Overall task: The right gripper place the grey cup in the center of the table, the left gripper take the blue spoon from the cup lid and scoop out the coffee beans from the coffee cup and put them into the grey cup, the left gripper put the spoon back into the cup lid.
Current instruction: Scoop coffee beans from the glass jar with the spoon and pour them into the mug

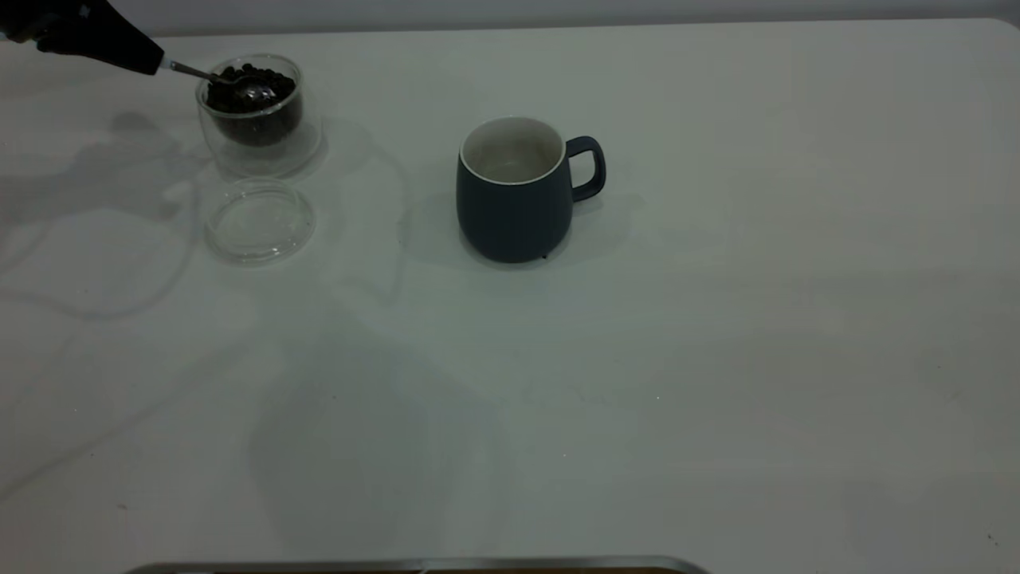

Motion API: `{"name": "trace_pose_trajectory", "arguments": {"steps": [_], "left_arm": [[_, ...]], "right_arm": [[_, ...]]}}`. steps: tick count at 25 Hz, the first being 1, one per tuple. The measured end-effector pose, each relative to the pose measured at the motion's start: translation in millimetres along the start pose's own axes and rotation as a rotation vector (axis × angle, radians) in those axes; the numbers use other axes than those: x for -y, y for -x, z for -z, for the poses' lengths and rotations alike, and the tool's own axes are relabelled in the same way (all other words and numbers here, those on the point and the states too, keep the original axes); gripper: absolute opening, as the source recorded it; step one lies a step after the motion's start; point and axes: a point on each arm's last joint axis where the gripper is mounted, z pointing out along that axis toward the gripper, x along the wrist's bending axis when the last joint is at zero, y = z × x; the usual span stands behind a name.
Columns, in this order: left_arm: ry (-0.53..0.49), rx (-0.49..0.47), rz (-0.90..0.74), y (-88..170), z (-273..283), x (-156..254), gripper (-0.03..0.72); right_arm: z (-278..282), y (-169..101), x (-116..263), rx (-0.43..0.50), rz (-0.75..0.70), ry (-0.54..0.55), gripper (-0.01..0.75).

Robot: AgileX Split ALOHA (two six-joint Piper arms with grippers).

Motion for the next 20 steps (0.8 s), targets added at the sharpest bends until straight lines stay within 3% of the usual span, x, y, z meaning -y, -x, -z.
{"name": "trace_pose_trajectory", "arguments": {"steps": [20], "left_arm": [[-0.061, 0.046, 0.51, 4.2, -2.3, 6.3, 0.121]], "right_arm": [[0.0, 0.0, 0.0, 0.0, 0.0, 0.0, 0.59]]}}
